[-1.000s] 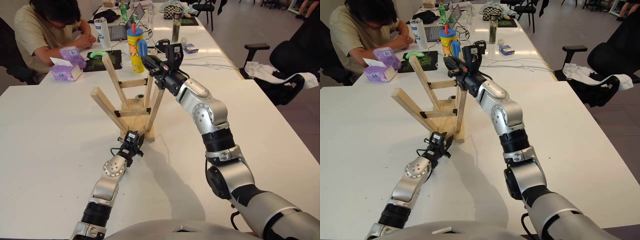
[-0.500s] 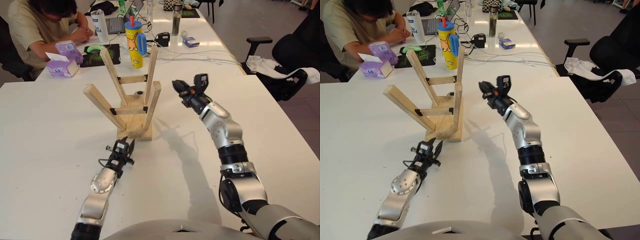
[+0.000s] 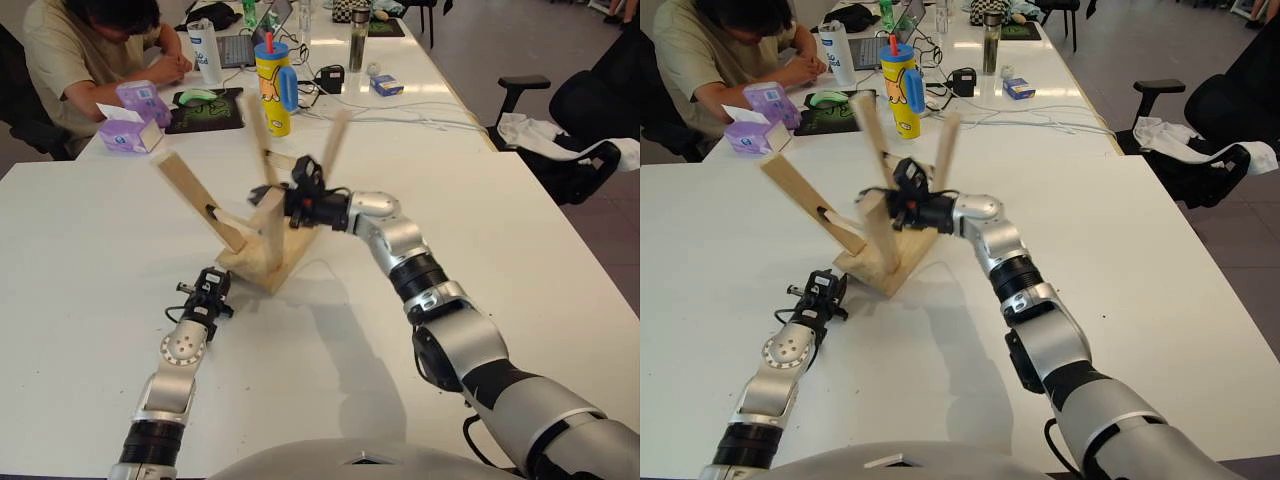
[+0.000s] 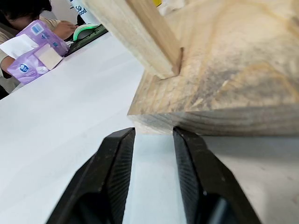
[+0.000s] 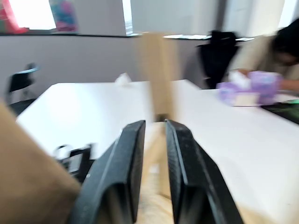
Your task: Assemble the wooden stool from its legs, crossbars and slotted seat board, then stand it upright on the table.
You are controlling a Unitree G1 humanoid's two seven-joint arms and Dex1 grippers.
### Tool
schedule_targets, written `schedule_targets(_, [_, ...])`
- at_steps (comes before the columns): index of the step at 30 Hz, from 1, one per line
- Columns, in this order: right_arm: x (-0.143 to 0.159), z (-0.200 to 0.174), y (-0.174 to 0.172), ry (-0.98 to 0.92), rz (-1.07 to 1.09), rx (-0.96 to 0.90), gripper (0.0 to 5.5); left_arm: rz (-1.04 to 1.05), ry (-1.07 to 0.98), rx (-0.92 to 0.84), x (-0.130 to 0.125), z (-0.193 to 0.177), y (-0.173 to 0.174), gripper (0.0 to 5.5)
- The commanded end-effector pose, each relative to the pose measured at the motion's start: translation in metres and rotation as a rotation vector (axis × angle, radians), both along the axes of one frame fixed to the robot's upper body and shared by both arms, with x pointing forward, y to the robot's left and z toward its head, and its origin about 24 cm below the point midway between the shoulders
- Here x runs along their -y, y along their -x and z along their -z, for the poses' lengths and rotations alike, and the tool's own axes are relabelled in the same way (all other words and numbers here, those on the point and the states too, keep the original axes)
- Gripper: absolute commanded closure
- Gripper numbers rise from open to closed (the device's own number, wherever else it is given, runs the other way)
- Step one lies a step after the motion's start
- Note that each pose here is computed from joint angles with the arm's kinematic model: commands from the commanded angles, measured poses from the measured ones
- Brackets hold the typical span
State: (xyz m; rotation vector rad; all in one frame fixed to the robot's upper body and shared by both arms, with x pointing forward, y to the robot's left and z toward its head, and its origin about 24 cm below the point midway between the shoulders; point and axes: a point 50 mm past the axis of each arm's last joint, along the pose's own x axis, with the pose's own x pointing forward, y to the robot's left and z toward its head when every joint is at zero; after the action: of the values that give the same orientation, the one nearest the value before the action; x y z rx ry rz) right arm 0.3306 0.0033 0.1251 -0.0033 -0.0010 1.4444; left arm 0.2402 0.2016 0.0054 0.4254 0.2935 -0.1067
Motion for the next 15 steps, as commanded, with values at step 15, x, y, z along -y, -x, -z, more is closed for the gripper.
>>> schedule_targets(15, [0.069, 0.041, 0.117, -0.056, 0.488, -0.301, 4.69, -0.12, 0.077, -0.008, 0.011, -0.001, 0.033, 3.95])
